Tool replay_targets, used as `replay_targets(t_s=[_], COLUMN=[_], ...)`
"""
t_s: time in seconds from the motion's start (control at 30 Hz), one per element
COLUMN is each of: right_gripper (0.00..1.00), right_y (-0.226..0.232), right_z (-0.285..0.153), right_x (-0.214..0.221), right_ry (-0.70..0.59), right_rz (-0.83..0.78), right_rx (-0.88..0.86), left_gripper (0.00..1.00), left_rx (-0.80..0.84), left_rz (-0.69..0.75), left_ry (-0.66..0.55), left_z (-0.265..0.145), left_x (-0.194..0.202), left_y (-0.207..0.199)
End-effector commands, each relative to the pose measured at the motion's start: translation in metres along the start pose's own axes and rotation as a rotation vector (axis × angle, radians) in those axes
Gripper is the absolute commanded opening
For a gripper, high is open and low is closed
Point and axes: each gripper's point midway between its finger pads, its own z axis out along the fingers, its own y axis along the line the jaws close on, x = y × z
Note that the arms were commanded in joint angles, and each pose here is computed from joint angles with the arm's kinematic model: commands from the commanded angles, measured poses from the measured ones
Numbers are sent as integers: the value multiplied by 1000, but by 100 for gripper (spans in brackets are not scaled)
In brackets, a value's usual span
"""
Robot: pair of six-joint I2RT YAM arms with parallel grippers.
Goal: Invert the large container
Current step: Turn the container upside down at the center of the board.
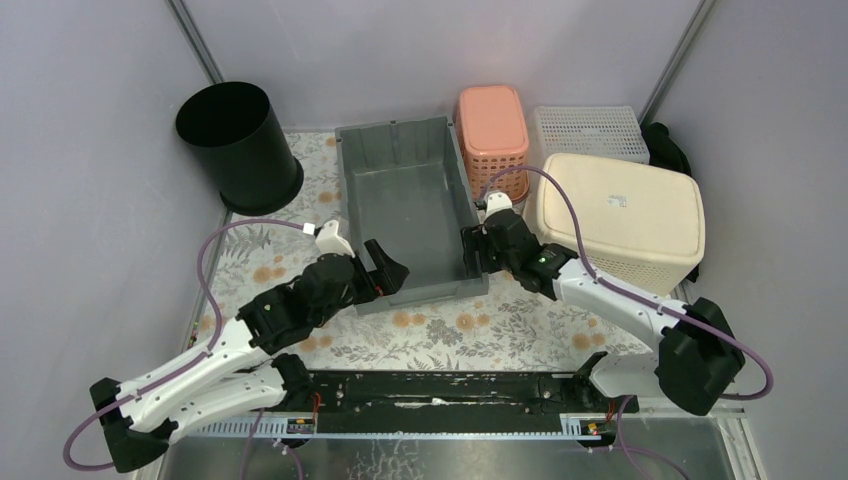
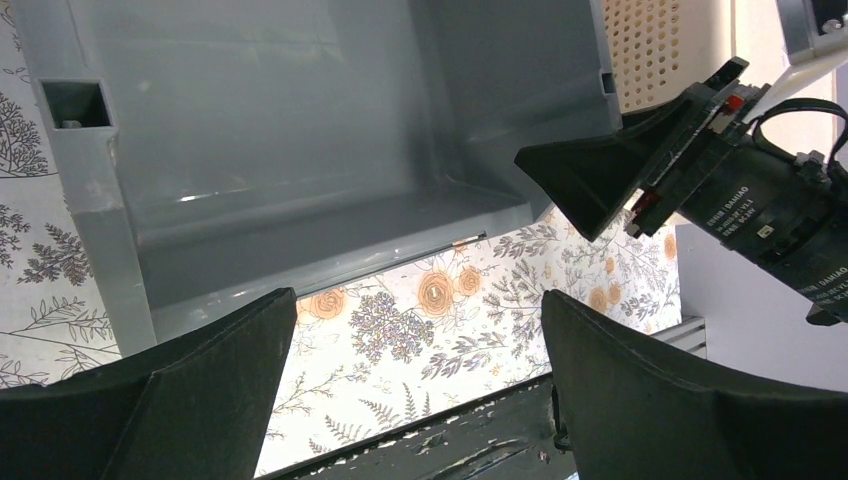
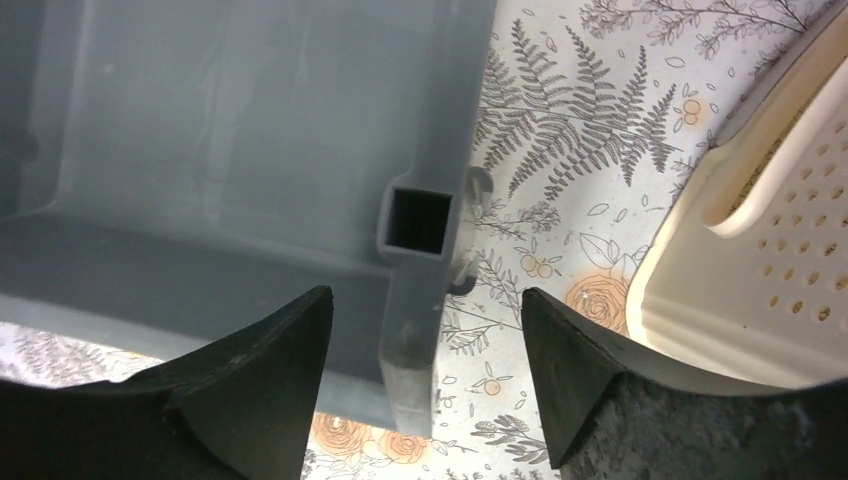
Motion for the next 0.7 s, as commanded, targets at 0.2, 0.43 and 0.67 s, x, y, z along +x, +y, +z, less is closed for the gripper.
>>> replay_targets(t_s=[0.2, 0.43, 0.67], right_gripper=[58, 6, 0], right_y=[-4, -3, -7], right_z=[17, 26, 20], right_x=[-4, 2, -18], right_ry=[-12, 20, -10], right_rz=[-17, -22, -37], right_rx=[51, 55, 97], left_gripper=[100, 100, 100], left_rx=[3, -6, -15], left_rz=[28, 44, 44], left_ry=[-77, -124, -139], left_z=[-5, -19, -29], left_x=[-25, -42, -48], left_y=[-11, -12, -9])
